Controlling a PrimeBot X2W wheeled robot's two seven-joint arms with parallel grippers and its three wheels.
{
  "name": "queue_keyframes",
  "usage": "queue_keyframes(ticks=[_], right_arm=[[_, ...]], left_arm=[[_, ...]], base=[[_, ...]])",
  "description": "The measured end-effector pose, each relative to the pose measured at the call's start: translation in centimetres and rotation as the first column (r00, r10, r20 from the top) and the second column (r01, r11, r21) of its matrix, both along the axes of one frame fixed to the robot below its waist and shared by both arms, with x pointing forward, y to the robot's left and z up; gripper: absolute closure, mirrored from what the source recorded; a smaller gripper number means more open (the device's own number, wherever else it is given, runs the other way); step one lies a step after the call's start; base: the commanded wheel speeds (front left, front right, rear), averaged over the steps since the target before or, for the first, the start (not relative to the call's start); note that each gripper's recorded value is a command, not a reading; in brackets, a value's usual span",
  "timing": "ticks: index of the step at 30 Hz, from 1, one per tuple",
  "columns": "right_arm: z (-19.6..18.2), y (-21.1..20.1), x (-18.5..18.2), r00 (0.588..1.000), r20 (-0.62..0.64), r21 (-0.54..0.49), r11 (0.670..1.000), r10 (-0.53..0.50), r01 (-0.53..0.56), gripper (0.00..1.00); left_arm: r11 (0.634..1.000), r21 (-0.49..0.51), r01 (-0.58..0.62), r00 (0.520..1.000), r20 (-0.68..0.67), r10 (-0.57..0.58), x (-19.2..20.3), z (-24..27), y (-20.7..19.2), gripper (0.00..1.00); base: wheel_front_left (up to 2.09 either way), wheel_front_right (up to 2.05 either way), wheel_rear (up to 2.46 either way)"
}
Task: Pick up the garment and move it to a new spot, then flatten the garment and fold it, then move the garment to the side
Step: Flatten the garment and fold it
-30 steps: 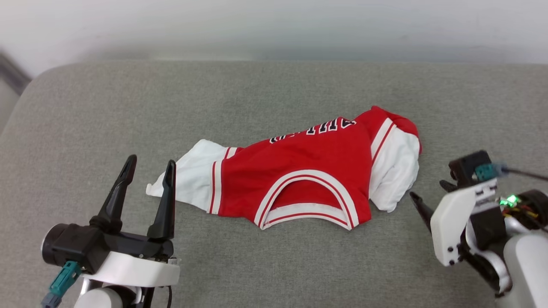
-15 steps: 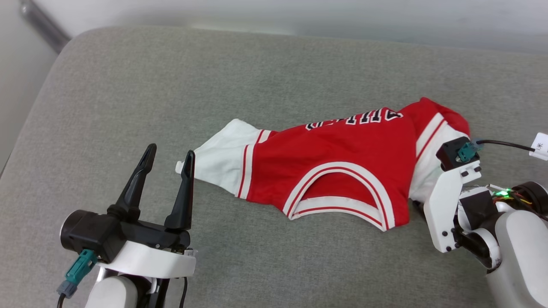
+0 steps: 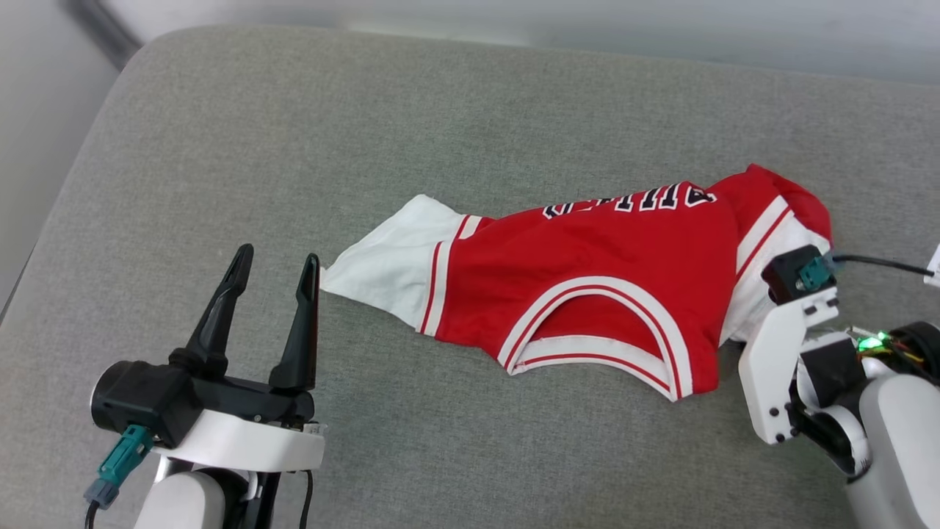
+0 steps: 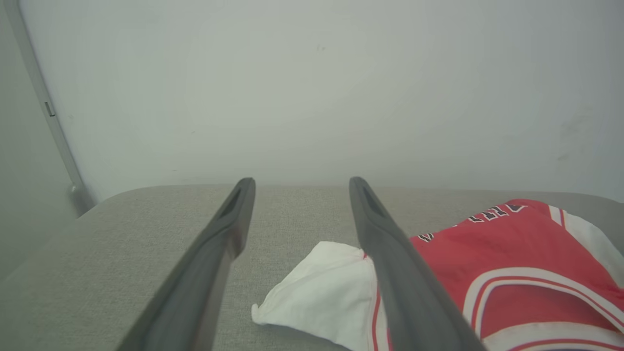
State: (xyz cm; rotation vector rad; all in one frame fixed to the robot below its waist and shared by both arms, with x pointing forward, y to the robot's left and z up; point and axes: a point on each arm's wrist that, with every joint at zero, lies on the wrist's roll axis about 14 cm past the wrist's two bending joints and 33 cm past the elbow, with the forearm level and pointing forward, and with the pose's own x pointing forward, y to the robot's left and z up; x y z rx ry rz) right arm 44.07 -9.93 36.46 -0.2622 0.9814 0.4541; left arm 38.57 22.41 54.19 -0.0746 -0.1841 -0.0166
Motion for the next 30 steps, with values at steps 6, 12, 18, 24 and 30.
queue_keyframes(ticks=[6, 12, 18, 24, 30], right_arm=[[0.9, -3.3, -2.3, 0.999, 0.005, -0.024, 0.999, -0.038, 0.038, 1.0], [2.2, -10.4, -5.4, 0.991, -0.004, -0.133, 0.982, -0.133, 0.131, 1.0], [3.0, -16.5, -7.8, 0.978, -0.016, -0.256, 0.947, -0.206, 0.196, 1.0], [2.2, -17.4, -8.6, 0.974, -0.002, -0.246, 0.944, -0.227, 0.22, 0.0], [4.4, -17.6, -7.0, 0.958, 0.156, -0.191, 0.944, -0.24, 0.268, 0.0]], left_arm=[[1.0, -0.009, 0.024, 0.999, 0.021, -0.024, 0.2, 0.6, -0.7, 0.0], [0.998, -0.019, 0.061, 0.997, 0.046, -0.06, 0.4, 1.2, -1.9, 0.0], [0.995, -0.022, 0.094, 0.994, 0.06, -0.093, 0.8, 1.6, -2.9, 0.0], [0.994, -0.019, 0.107, 0.993, 0.057, -0.106, 1.0, 1.5, -3.2, 0.0], [0.992, -0.016, 0.122, 0.991, 0.06, -0.121, 0.9, 1.6, -3.6, 0.0]], base=[[0.0, 0.0, 0.0], [0.0, 0.0, 0.0], [0.0, 0.0, 0.0], [0.0, 0.0, 0.0], [0.0, 0.0, 0.0]])
